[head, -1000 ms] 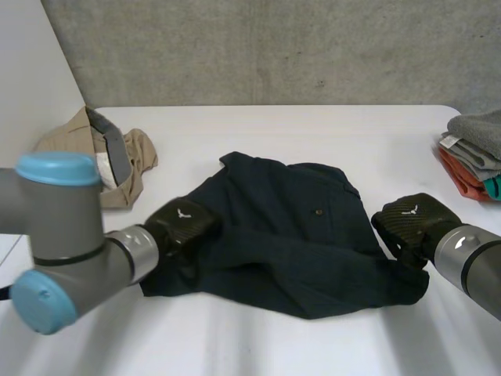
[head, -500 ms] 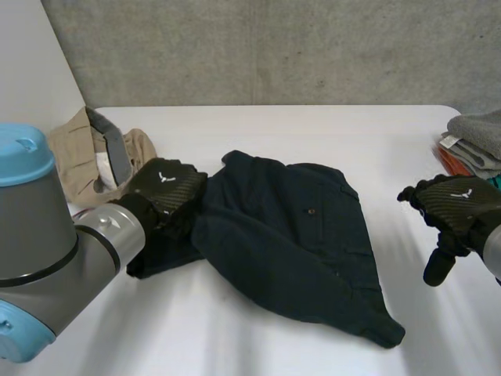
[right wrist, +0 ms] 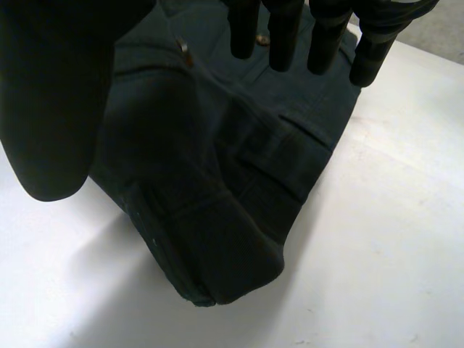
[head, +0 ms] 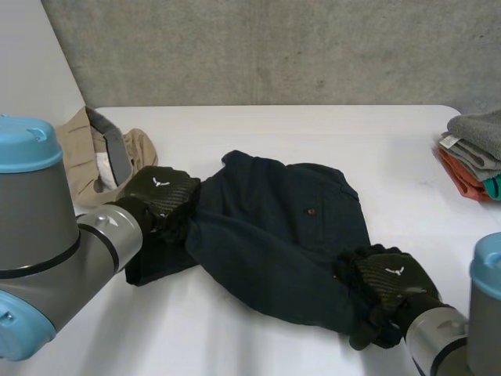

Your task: Fold the laundry.

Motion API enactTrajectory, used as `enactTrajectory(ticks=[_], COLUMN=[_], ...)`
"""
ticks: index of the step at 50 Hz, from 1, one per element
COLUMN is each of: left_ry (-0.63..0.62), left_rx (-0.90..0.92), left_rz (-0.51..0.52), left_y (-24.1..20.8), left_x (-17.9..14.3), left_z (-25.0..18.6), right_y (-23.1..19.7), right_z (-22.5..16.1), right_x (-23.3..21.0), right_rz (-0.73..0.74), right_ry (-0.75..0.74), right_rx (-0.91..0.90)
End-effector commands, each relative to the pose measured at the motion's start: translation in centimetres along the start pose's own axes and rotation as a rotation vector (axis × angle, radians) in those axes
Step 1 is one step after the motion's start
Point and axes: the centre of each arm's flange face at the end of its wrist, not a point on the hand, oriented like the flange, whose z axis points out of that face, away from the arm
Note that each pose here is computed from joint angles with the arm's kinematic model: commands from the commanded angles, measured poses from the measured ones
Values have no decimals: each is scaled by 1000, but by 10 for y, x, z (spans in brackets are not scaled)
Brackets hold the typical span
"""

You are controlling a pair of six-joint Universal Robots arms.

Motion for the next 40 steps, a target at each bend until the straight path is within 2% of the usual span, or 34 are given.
enactTrajectory(ticks=[1,6,7,10,11,14,19,22,25,29,33,40], left_ry=[3,6,-2,-27,-44,-82,-123,-172,-219,-253,-253,-262], left_rx=[-8,2,41,126,208,397,667,813,876,886,816,664], left_rz=[-44,-67,-71,-83,-98,-144,-205,-217,-217,-214,-218,-225], left_y=[-3,-16,-31,-58,-80,-127,-189,-218,-231,-237,-225,-180], left_x=[-1,-3,-6,-14,-20,-34,-53,-68,-80,-94,-99,-110], left_z=[-6,-20,-31,-50,-63,-92,-140,-161,-159,-134,-94,-3], right_y=[1,-53,-79,-120,-147,-194,-248,-269,-283,-295,-290,-253], right_z=[17,6,-6,-30,-47,-74,-116,-125,-118,-102,-66,16], right_x=[-3,13,19,24,27,36,51,57,61,68,67,63], right_rz=[-33,-53,-81,-137,-173,-182,-152,-131,-112,-80,-66,-43], right_ry=[6,67,86,103,111,138,173,160,151,148,131,129], right_rx=[32,227,325,482,580,715,835,877,907,919,858,670])
